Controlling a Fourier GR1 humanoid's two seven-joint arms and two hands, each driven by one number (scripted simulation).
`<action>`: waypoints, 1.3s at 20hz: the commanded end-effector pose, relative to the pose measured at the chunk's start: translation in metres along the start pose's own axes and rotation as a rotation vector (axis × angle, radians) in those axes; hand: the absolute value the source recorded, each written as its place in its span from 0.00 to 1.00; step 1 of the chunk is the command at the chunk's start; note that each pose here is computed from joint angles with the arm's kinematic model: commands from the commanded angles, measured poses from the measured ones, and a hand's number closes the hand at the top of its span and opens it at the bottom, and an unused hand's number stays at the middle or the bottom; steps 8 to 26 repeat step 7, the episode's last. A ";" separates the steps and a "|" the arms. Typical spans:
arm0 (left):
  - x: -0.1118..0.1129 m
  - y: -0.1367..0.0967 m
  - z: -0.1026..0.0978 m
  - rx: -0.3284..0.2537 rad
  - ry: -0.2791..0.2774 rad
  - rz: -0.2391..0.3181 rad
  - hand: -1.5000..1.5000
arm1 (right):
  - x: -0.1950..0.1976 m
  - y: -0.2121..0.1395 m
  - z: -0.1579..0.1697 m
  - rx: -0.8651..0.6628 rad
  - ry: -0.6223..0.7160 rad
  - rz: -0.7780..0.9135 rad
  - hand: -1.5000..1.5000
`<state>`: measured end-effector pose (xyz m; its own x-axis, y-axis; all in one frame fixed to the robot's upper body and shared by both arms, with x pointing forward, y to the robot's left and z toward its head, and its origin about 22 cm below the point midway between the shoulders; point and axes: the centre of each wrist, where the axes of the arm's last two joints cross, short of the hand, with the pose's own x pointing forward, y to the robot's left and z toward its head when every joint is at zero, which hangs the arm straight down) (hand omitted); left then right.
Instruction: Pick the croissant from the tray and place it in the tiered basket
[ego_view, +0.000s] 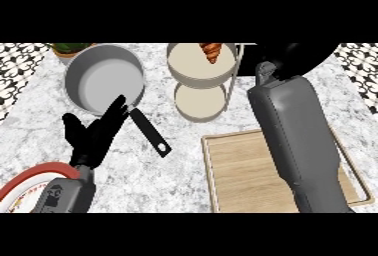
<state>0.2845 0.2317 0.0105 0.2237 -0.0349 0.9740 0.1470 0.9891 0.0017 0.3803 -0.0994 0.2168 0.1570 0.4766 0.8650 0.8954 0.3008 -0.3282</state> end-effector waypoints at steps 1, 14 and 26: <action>-0.004 0.004 0.002 0.029 0.012 0.000 0.50 | 0.000 -0.023 0.016 0.074 0.133 0.023 0.00; -0.015 0.015 0.009 0.069 0.038 0.007 0.50 | -0.011 -0.058 0.031 0.086 0.109 -0.016 0.00; -0.015 0.015 0.009 0.069 0.038 0.007 0.50 | -0.011 -0.058 0.031 0.086 0.109 -0.016 0.00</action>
